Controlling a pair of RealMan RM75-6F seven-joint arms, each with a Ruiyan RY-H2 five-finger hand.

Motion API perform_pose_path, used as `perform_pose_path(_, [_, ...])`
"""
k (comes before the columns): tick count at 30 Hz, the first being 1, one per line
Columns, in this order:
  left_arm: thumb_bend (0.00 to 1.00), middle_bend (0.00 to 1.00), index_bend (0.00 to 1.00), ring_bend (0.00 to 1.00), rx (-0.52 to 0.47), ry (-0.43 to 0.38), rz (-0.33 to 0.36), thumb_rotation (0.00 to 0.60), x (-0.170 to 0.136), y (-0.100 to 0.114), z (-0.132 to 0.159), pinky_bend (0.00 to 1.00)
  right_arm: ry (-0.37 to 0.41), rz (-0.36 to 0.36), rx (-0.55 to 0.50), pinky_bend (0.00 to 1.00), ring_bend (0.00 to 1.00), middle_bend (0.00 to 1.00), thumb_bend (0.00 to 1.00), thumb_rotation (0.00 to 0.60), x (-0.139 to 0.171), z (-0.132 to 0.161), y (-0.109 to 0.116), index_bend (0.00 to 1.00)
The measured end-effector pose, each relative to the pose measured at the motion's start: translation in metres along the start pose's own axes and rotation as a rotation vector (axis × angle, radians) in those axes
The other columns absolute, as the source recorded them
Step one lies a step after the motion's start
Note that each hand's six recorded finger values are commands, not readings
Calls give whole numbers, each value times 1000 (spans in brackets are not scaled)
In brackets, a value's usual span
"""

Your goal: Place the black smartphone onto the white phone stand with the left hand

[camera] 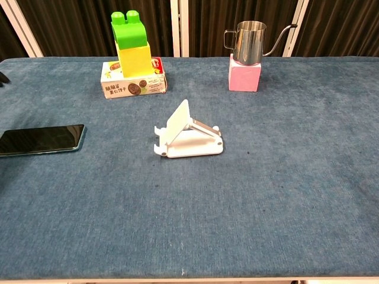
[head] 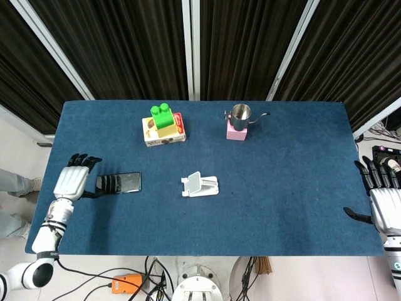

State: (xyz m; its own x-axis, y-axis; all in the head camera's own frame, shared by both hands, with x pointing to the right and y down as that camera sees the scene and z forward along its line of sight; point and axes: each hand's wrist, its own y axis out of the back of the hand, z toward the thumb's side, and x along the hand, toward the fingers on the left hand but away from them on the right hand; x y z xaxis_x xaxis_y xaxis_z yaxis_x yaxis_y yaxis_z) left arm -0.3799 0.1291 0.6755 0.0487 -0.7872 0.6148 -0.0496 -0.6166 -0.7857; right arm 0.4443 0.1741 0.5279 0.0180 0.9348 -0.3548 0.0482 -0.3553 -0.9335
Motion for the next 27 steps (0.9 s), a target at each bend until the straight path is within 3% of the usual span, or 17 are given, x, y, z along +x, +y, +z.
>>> perform_pose_path(11, [67,173,210,64,12,40,-136,600,23,-39,26,0,23,79,-10,37,0,0,149,600,-5,5,-23,0])
perform_pose_path(27, [74,173,234,64,36,21,-151,600,29,-58,43,0,4,78,-14,38,0,0,148,600,-6,-5,-22,0])
